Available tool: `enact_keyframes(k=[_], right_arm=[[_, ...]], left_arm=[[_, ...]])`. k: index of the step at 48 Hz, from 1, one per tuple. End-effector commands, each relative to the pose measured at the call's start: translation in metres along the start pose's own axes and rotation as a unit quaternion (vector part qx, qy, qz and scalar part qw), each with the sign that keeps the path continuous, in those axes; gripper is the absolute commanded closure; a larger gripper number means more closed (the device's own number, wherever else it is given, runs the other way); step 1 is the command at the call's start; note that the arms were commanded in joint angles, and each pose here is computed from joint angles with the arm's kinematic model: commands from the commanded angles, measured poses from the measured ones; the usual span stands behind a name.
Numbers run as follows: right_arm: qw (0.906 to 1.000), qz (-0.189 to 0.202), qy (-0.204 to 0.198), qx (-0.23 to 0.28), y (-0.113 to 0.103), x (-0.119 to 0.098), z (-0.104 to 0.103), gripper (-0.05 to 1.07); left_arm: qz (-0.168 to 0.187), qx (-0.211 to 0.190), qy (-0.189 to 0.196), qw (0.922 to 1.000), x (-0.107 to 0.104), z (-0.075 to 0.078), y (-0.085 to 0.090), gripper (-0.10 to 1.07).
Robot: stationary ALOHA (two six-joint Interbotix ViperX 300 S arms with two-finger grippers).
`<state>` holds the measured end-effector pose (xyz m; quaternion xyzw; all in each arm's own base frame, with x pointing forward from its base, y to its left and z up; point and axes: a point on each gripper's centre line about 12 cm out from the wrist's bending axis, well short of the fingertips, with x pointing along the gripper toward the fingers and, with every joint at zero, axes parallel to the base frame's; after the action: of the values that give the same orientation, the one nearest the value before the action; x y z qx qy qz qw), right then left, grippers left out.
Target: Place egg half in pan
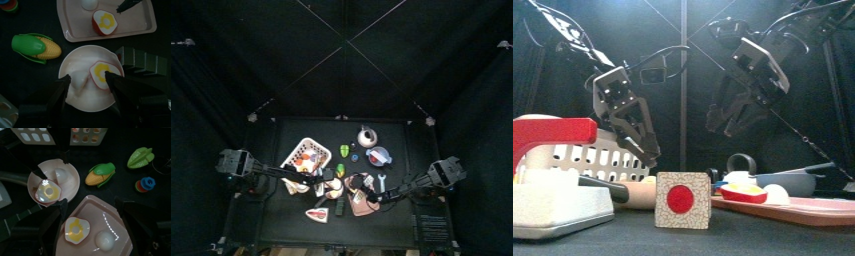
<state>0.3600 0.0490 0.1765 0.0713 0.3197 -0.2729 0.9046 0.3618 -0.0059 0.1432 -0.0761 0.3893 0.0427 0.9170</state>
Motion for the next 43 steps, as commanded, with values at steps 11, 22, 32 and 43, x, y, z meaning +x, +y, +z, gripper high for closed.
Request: enact_keyframes(k=[11,22,32,43], right_arm=[[0.9998,0.008,-0.013,0.012,-0.002,-0.009,0.01,-0.02],[0.9998,0.008,-0.013,0.012,-0.002,-0.009,0.01,-0.02],[0.9999,0.006,-0.01,0.008,-0.002,-0.007,0.007,-0.02],[1.0,-0.004,0.005,0.008,-0.008,-0.003,-0.002,-0.02]], left_arm=[[-0.007,0.002,-0.027,0.9996,-0.014,0.013,-0.003,0.05],[-0.008,0.002,-0.029,0.9996,-0.015,0.013,-0.003,0.05],[-0.008,0.002,-0.029,0.9996,-0.014,0.013,-0.003,0.05],[-0.013,0.005,-0.042,0.999,-0.018,0.018,-0.004,0.05]])
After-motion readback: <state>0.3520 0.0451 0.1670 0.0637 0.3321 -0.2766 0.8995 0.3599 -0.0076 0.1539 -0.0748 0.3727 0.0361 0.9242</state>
